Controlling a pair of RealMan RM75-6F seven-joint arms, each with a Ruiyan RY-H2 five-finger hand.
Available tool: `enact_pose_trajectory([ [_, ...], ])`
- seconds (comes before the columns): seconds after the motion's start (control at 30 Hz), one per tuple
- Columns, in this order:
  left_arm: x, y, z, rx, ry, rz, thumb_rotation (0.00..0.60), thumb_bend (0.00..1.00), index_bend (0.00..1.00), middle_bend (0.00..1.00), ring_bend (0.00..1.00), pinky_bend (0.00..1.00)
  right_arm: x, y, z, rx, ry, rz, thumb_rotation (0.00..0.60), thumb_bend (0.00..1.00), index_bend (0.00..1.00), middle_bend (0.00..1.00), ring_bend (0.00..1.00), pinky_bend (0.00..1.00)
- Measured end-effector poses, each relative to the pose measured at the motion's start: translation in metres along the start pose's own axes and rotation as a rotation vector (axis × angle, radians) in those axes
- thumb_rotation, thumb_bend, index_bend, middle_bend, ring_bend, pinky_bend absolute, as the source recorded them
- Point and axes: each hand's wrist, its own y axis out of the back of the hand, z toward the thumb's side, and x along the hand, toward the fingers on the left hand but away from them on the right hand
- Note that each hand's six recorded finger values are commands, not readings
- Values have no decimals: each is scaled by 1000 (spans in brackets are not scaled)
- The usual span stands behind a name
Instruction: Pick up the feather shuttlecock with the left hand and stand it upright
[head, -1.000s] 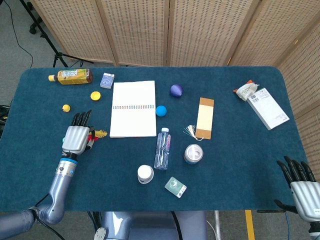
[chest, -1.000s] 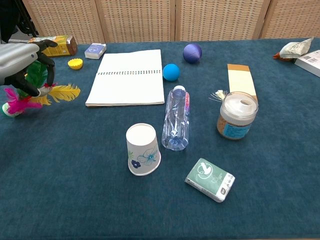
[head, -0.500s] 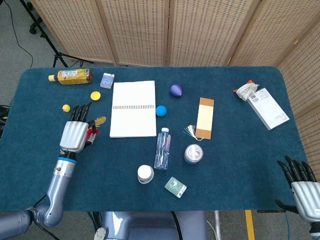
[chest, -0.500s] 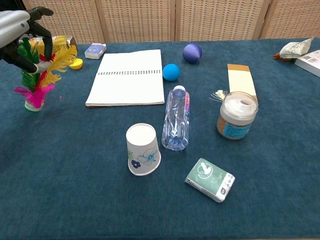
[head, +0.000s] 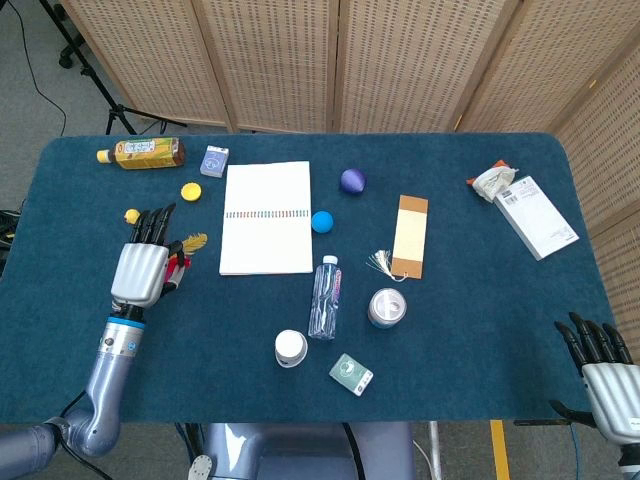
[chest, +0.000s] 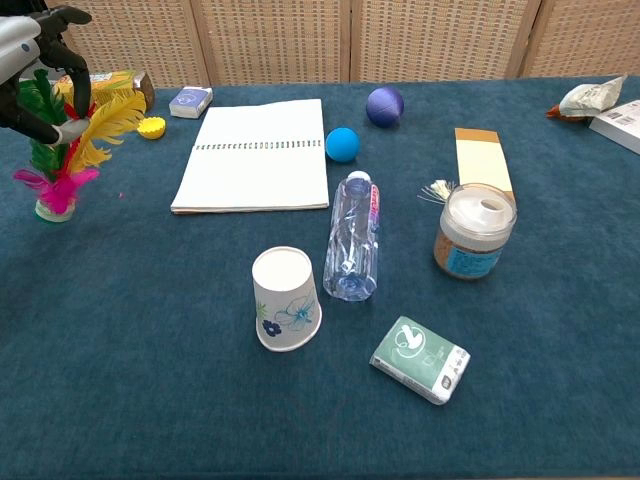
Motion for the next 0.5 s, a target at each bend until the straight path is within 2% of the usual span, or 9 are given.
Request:
enact_pose_trajectory([
  [0.23,1,-2,-8,-62,-28,94,600,428,676,0,0,0,1,0,0,2,0,1,600,0,0,0,0,0],
  [0.5,1,-14,-10,-119,-36,149,600,427,676,0,0,0,0,-1,0,2,-3,5,600,0,0,0,0,0],
])
